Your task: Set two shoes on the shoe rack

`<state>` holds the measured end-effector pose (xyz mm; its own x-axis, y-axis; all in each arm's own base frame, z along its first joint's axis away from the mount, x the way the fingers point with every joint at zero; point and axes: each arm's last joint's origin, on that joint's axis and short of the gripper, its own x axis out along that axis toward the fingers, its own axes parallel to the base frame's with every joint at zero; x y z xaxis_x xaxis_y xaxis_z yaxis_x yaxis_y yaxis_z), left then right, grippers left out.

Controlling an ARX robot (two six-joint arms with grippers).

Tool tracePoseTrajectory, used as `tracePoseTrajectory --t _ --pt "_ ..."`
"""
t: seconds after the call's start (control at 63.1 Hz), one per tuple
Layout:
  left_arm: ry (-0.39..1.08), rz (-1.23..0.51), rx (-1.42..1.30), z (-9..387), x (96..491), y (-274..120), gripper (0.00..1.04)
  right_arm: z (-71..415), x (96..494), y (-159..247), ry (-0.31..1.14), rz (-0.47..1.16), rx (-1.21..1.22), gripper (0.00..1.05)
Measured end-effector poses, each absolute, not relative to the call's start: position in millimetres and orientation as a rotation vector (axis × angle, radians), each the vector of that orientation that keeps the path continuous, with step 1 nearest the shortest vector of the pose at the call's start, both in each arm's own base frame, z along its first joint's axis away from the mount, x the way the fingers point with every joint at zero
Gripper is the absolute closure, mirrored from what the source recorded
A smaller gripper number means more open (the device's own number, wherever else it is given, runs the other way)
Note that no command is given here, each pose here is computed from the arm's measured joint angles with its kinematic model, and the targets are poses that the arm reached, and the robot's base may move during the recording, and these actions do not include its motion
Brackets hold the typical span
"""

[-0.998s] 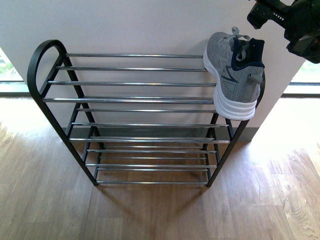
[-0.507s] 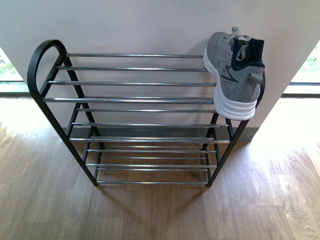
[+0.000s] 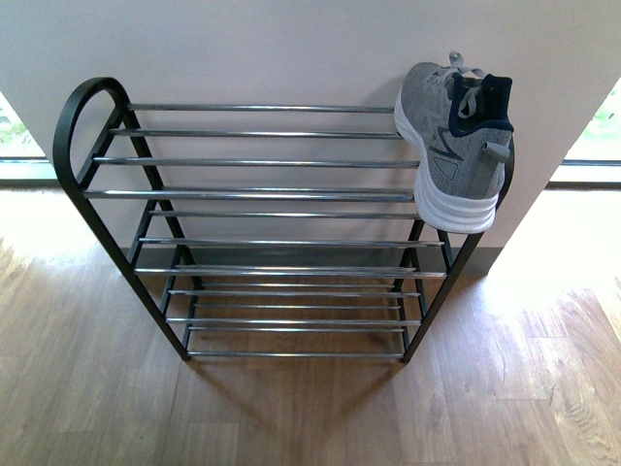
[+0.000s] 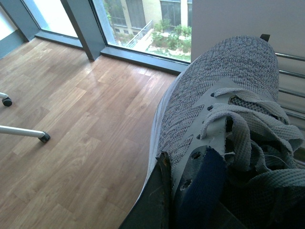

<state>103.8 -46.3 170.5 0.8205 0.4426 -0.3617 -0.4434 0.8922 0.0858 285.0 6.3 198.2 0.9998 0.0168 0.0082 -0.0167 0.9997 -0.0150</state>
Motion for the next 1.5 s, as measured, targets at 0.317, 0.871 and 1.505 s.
tracePoseTrajectory --t 0.317,0.871,1.505 --pt "0.385 0.472 -0.002 170 104 -46 1.04 181 231 0 0.012 -0.001 -0.011 1.03" --pt "0.385 0.472 -0.002 170 104 -46 1.04 160 170 0 0.024 0.001 -0.010 1.03" --pt "0.385 0.472 -0.002 170 104 -46 1.04 170 135 0 -0.008 0.000 -0.010 1.03"
